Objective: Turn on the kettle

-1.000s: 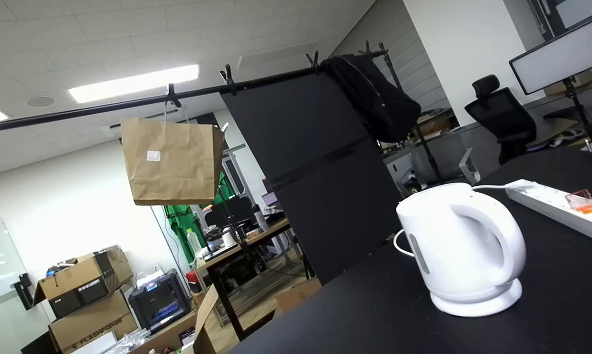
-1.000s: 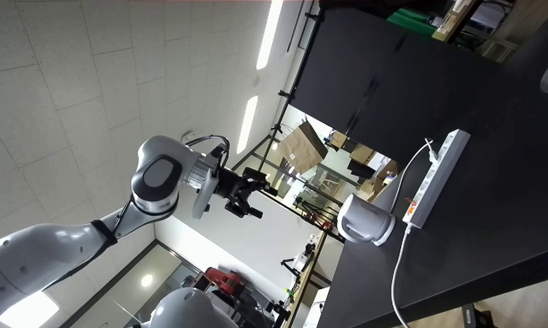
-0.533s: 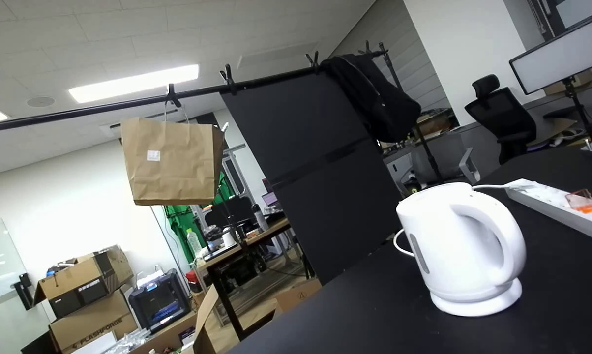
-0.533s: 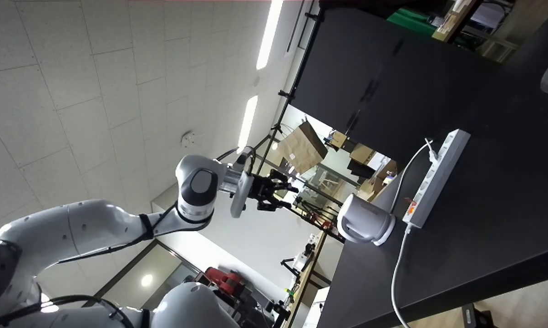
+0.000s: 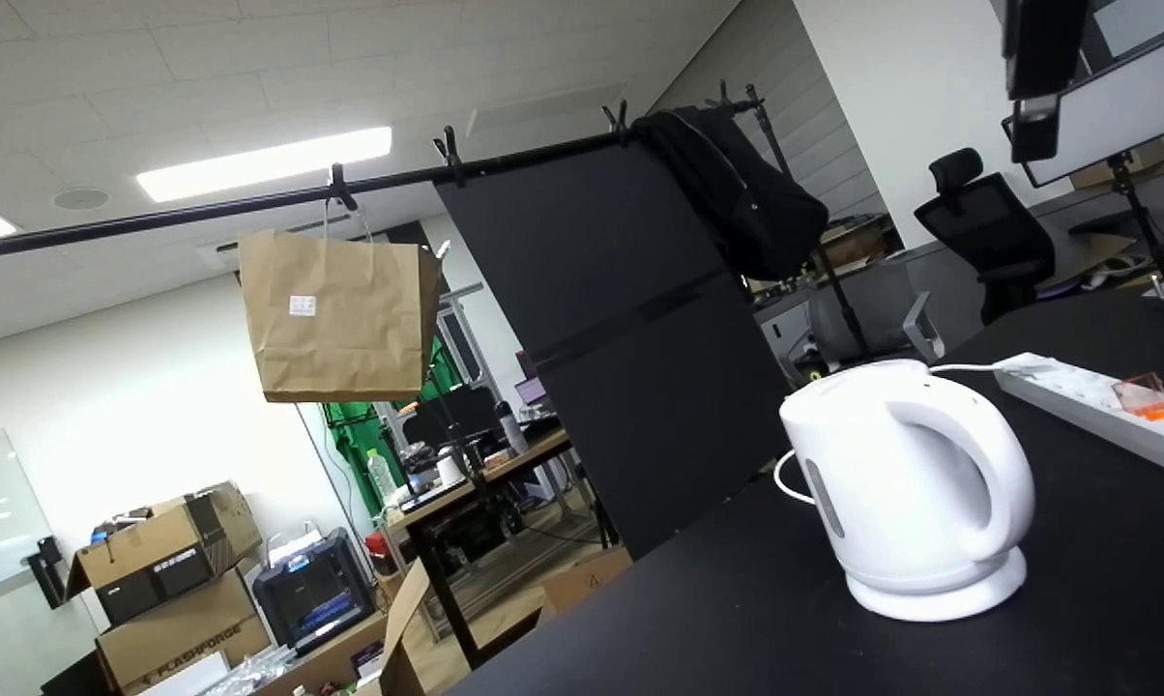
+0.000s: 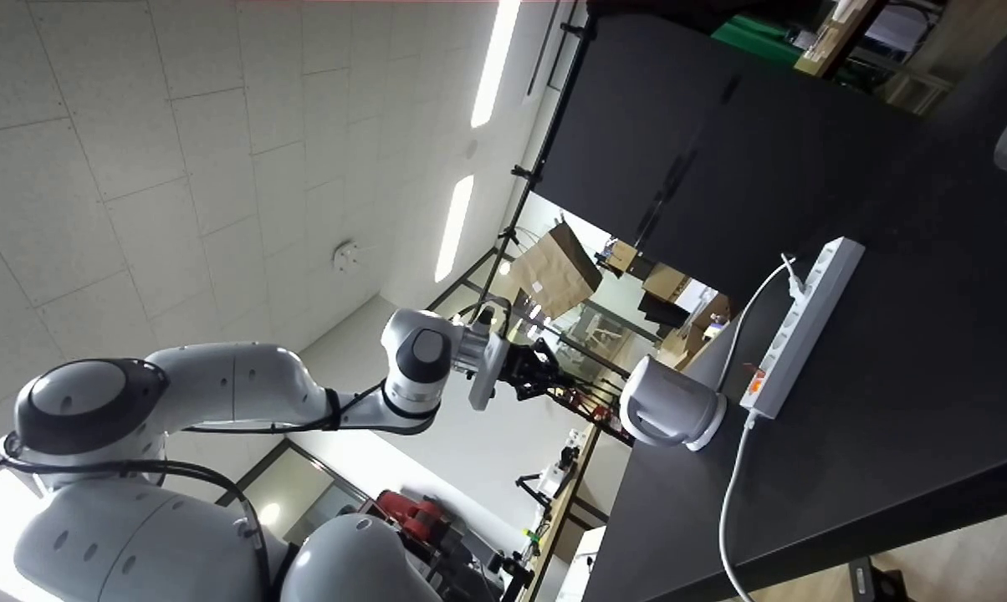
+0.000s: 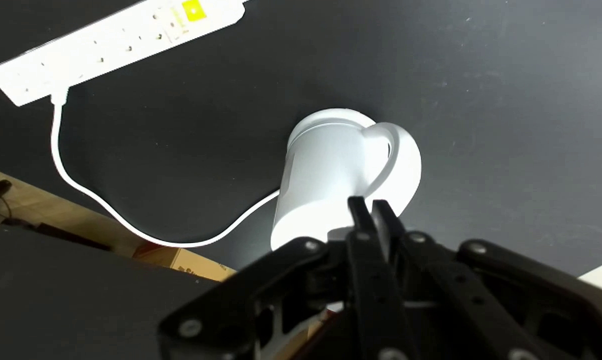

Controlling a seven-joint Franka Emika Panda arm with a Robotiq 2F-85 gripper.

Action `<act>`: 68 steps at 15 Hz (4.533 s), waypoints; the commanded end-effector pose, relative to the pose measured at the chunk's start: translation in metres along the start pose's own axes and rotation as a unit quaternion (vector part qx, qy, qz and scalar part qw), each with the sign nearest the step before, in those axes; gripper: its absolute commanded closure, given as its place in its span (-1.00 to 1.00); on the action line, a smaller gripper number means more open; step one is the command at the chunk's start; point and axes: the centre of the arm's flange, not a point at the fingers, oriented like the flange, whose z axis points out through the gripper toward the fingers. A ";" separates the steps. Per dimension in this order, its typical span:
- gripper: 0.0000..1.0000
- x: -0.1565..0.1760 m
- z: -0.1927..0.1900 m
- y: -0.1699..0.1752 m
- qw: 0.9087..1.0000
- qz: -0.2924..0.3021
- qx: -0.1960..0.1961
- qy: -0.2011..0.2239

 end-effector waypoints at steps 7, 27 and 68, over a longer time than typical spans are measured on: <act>0.90 0.005 0.003 0.002 1.000 0.001 0.000 0.000; 1.00 0.055 0.123 -0.039 0.997 -0.057 0.059 -0.014; 1.00 0.060 0.179 -0.029 0.996 0.043 0.064 -0.047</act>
